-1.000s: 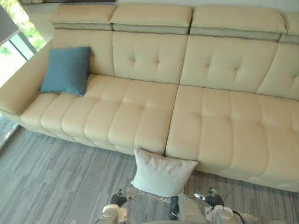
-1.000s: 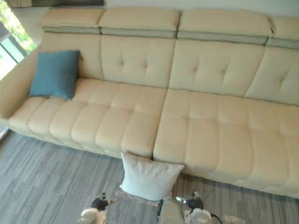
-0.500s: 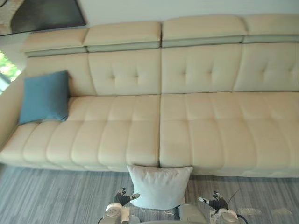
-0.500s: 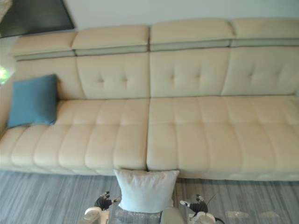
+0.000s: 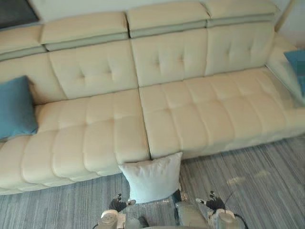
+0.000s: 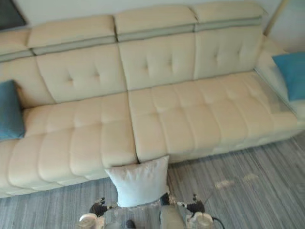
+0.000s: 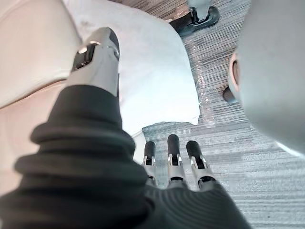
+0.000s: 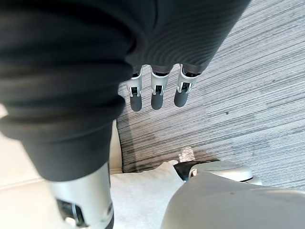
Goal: Pick up cushions and gather them together orderly.
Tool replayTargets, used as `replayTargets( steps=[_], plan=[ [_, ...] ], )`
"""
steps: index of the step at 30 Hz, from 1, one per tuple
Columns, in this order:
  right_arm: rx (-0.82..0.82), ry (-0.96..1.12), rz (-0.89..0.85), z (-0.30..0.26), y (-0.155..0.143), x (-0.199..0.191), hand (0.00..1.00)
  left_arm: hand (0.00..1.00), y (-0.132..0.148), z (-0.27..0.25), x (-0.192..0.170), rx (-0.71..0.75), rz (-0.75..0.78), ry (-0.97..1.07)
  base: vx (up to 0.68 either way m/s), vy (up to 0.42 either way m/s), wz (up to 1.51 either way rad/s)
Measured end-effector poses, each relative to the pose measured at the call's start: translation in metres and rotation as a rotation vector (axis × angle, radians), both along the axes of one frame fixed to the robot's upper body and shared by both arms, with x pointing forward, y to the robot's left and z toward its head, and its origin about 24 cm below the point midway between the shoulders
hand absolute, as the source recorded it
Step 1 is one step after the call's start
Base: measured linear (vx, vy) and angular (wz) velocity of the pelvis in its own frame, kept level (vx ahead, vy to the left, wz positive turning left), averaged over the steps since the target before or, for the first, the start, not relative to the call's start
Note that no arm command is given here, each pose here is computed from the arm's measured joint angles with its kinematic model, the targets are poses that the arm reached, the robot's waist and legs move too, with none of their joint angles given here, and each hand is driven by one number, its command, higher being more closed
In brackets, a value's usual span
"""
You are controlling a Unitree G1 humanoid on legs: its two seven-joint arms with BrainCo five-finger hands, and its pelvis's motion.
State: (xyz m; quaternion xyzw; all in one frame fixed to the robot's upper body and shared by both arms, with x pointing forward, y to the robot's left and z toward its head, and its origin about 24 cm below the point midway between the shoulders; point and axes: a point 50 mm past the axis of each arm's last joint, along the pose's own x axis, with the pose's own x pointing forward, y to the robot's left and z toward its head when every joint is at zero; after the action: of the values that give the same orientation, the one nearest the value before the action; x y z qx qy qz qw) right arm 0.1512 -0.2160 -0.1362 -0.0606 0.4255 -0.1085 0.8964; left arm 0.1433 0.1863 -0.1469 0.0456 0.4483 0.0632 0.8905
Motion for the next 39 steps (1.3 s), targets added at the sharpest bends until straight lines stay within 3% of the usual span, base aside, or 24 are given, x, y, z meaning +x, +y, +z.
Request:
replayTargets(
  steps=[4,10,15,21,27,36,39],
  plan=[
    [-0.006,-0.076,-0.01,0.009,0.004,0.017,0.0,0.0,0.011,0.017,0.028,0.029,0.047,-0.119,0.06,-0.141,0.06],
    [-0.012,-0.572,-0.02,0.1,0.014,0.119,0.0,0.0,0.011,0.097,0.127,-0.027,0.186,-0.564,-0.18,-0.217,0.09],
    [-0.021,-0.82,-0.029,0.162,0.014,0.159,0.0,0.0,0.013,0.157,0.172,-0.083,0.28,-0.817,-0.24,-0.133,0.26],
    [0.003,-1.025,-0.032,0.221,0.024,0.191,0.0,0.0,0.029,0.212,0.192,-0.154,0.449,-1.036,-0.15,-0.08,0.12],
    [0.012,-1.264,-0.042,0.301,0.026,0.218,0.0,0.0,0.042,0.268,0.211,-0.163,0.494,-1.206,-0.07,-0.048,0.19],
    [0.048,-1.51,-0.005,0.394,0.035,0.229,0.0,0.0,0.061,0.345,0.224,-0.12,0.459,-1.418,-0.04,0.01,0.14],
    [0.091,-1.575,0.031,0.42,0.049,0.229,0.0,0.0,0.051,0.376,0.229,-0.105,0.383,-1.495,-0.04,0.014,0.2]
  ],
)
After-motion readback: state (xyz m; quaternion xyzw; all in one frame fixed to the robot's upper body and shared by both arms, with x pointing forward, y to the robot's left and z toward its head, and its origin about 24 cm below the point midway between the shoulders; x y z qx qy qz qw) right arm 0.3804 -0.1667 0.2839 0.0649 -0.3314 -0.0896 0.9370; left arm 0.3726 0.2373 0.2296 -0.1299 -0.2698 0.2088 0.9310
